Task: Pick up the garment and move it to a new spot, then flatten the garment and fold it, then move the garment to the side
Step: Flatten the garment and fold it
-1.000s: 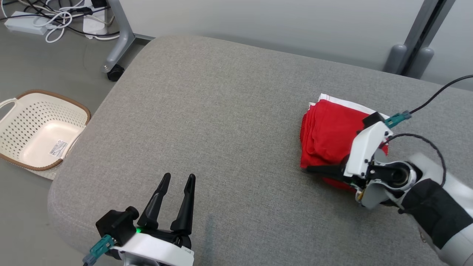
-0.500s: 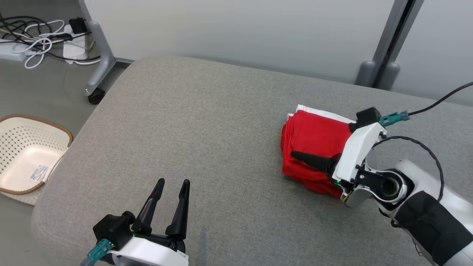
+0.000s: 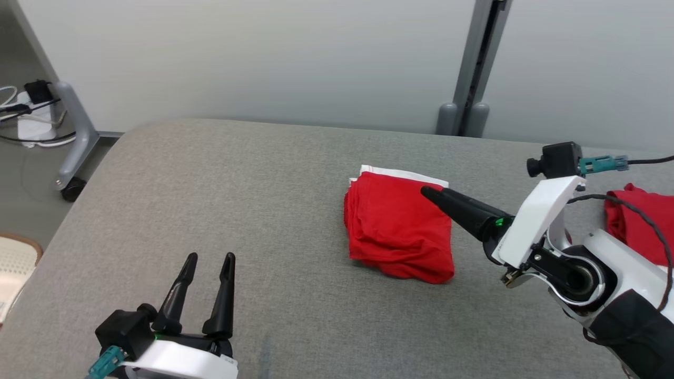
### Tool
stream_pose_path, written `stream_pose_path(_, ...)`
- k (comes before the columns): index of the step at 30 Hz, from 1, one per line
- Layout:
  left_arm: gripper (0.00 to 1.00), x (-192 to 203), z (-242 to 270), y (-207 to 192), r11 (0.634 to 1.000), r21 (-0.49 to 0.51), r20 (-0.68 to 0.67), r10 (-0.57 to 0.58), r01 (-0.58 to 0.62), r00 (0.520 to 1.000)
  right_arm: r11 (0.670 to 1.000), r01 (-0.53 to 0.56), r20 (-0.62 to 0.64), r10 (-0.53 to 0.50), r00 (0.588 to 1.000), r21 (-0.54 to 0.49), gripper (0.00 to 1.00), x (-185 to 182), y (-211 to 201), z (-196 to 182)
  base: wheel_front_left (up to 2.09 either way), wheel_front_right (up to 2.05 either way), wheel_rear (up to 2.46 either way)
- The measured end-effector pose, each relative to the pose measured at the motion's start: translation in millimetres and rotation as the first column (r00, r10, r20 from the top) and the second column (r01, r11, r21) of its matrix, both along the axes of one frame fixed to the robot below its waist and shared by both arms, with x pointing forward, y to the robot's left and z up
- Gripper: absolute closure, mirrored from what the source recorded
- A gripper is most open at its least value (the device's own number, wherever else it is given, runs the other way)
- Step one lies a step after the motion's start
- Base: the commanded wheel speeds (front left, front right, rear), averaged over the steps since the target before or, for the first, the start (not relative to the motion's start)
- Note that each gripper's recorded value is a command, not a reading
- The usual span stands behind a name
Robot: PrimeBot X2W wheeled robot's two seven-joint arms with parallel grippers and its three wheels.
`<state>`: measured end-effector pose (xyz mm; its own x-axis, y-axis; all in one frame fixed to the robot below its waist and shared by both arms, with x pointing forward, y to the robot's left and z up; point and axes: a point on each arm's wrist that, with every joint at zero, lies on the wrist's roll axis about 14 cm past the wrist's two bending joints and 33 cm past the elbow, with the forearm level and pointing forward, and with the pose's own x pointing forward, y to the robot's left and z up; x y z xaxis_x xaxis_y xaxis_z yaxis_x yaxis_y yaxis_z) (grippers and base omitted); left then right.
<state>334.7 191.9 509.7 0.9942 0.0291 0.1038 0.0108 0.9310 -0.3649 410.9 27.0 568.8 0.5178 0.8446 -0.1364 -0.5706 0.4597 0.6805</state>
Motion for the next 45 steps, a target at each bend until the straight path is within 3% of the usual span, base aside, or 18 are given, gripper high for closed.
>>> stream_pose_path(6,0.0,11,13,-3,0.999,0.024,0.039,-0.022,0.021,0.999,0.986,0.16,0.211,-0.165,0.964,0.039,0.0,10,-47,35,0.0,0.0,0.0)
stream_pose_path(13,0.0,21,26,-2,0.998,0.05,0.074,-0.03,0.027,0.997,0.938,0.335,0.408,-0.343,0.846,0.092,0.0,17,-99,60,0.0,0.0,0.0)
stream_pose_path(18,0.0,25,31,-5,0.996,0.086,0.088,-0.041,0.034,0.995,0.881,0.468,0.521,-0.433,0.735,0.071,0.0,22,-135,50,0.0,0.0,0.0)
stream_pose_path(27,0.0,23,31,-2,0.992,0.129,0.088,-0.012,0.001,0.996,0.767,0.641,0.531,-0.555,0.64,0.028,0.0,7,-169,-2,0.0,0.0,0.0)
stream_pose_path(31,0.0,20,29,-1,0.988,0.154,0.079,0.001,-0.013,0.997,0.699,0.713,0.547,-0.615,0.568,0.046,0.0,-2,-184,-7,0.0,0.0,0.0)
stream_pose_path(34,0.0,19,25,-2,0.976,0.219,0.068,-0.003,-0.012,0.998,0.68,0.733,0.555,-0.613,0.562,0.008,0.0,-14,-183,-23,0.0,0.0,0.0)
stream_pose_path(45,0.0,15,16,-3,0.97,0.244,0.039,0.004,-0.013,0.999,0.646,0.762,0.61,-0.583,0.536,-0.052,0.0,-19,-180,-32,0.0,0.0,0.0)
